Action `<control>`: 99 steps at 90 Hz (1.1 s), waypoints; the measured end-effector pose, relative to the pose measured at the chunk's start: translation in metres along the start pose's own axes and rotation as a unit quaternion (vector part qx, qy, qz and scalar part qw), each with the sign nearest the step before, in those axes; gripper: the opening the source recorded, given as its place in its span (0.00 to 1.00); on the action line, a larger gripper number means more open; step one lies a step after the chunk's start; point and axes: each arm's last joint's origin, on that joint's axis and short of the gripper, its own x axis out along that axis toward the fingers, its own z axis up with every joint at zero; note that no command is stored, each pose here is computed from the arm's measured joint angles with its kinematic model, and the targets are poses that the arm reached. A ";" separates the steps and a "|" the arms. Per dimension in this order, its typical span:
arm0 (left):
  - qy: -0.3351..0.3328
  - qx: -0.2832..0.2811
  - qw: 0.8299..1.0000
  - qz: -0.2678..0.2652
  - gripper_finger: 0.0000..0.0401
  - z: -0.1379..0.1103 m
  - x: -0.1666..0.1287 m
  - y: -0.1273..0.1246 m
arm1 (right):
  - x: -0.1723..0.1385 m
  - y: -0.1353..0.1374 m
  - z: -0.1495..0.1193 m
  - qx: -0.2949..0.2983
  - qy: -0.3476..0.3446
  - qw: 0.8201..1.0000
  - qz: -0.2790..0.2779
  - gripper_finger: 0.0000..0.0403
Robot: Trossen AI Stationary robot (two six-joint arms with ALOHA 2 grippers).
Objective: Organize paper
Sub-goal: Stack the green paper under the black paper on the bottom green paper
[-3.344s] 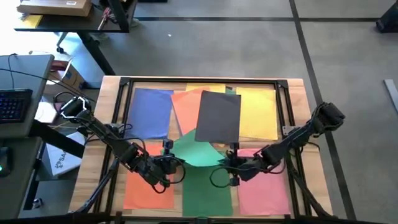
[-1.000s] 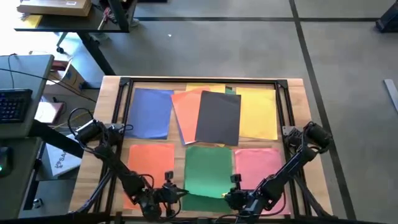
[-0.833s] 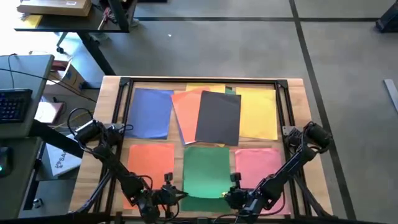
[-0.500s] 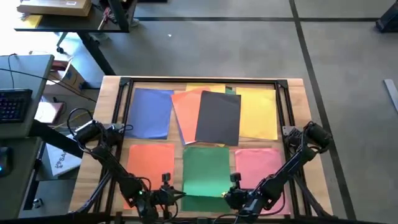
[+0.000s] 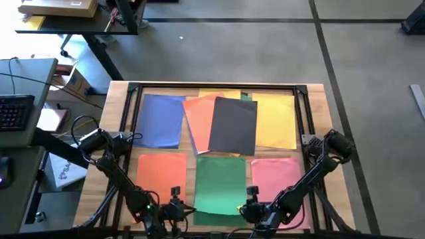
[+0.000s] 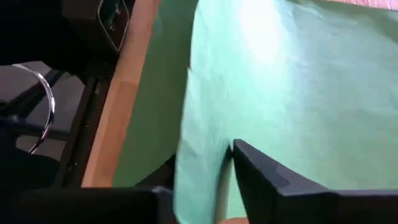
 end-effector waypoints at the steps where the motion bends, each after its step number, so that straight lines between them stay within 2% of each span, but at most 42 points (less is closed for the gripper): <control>1: 0.000 -0.002 1.000 0.000 0.00 0.000 0.000 0.000 | 0.000 0.000 0.000 0.001 0.002 1.000 0.001 0.25; 20: -0.001 -0.010 1.000 0.000 0.00 -0.001 -0.001 -0.001 | 0.000 -0.005 -0.008 0.017 0.040 0.999 -0.022 0.30; 45: 0.004 -0.018 1.000 0.006 0.00 -0.007 0.003 -0.001 | 0.000 -0.008 -0.007 0.013 0.025 0.998 -0.051 0.30; 70: 0.026 -0.012 1.000 0.003 0.00 -0.020 0.011 -0.003 | -0.002 -0.003 -0.010 0.022 0.046 0.999 -0.017 0.30; 81: 0.034 -0.024 0.999 -0.005 0.00 -0.021 0.011 -0.004 | -0.004 0.002 -0.014 0.028 0.066 0.997 0.009 0.30; 99: 0.047 -0.047 0.998 -0.017 0.00 -0.022 0.011 -0.005 | -0.008 0.007 -0.018 0.034 0.069 0.997 0.013 0.30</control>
